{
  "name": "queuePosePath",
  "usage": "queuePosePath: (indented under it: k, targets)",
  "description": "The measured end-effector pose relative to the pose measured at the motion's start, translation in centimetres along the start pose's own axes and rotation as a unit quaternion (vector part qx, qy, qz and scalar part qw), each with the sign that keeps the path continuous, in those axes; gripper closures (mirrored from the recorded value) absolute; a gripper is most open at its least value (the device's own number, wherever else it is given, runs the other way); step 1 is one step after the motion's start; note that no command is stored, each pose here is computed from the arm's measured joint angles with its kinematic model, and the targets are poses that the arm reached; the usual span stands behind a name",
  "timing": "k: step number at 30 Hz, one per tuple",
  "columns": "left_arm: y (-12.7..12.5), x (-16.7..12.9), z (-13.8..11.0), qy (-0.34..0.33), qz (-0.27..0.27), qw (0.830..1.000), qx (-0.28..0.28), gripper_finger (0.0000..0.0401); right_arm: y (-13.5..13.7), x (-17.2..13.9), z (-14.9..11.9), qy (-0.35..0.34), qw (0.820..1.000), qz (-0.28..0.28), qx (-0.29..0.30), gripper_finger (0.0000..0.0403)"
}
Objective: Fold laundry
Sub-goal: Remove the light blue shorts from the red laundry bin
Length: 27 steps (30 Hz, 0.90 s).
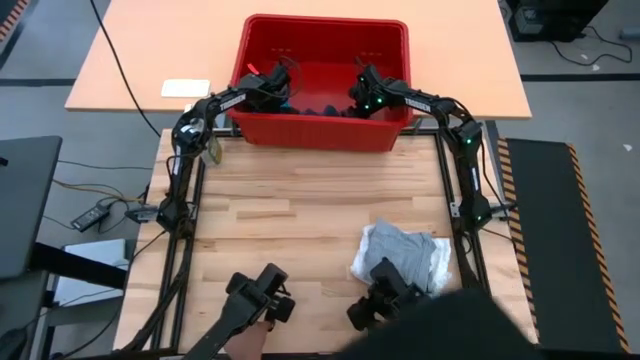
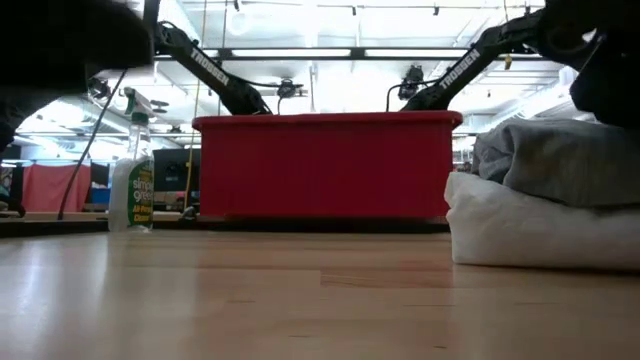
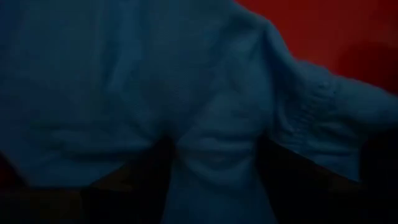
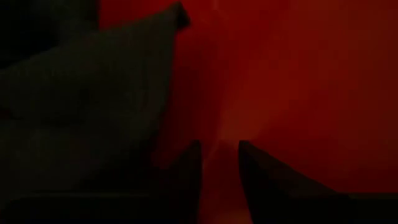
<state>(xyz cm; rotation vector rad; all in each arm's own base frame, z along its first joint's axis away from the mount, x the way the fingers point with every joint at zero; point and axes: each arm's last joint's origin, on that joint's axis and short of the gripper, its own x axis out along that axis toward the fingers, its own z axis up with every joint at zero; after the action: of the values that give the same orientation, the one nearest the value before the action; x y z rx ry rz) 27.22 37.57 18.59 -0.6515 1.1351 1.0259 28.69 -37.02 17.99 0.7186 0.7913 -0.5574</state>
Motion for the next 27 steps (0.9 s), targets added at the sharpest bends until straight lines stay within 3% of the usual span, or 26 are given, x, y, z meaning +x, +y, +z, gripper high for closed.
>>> queuePosePath:
  k: [5, 9, 12, 16, 18, 22, 27]
  targets:
    - [-0.3, 2.2, -0.2, 0.015, 0.004, 1.0, -0.002, 0.0175, 0.6, -1.0, 0.3, -0.007, 1.0, 0.009, -0.004, 0.029]
    - [-0.5, 3.0, -0.1, 0.013, -0.023, 1.0, 0.003, 0.021, 0.8, -1.2, 0.2, 0.001, 1.0, 0.014, 0.007, 0.029]
    - [-0.8, 3.1, 0.2, -0.001, -0.03, 1.0, 0.007, 0.0258, 1.0, -1.5, 0.2, 0.003, 1.0, 0.017, 0.015, 0.029]
    - [-1.4, 2.3, 0.9, -0.047, -0.05, 0.997, 0.025, 0.0352, 1.1, -1.5, 0.1, 0.012, 0.998, 0.037, 0.04, 0.029]
    - [-1.6, 1.0, 1.3, -0.074, -0.066, 0.995, 0.03, 0.0383, 1.3, -1.5, 0.1, 0.012, 0.997, 0.052, 0.049, 0.029]
    - [-1.5, -2.1, 1.9, -0.125, -0.093, 0.987, 0.041, 0.0385, 1.7, -2.2, 0.2, 0.009, 0.997, 0.061, 0.053, 0.029]
    - [-0.9, -11.9, 2.8, -0.27, -0.111, 0.953, 0.075, 0.0387, 2.9, -5.7, 1.3, -0.044, 0.998, 0.012, 0.034, 0.0294]
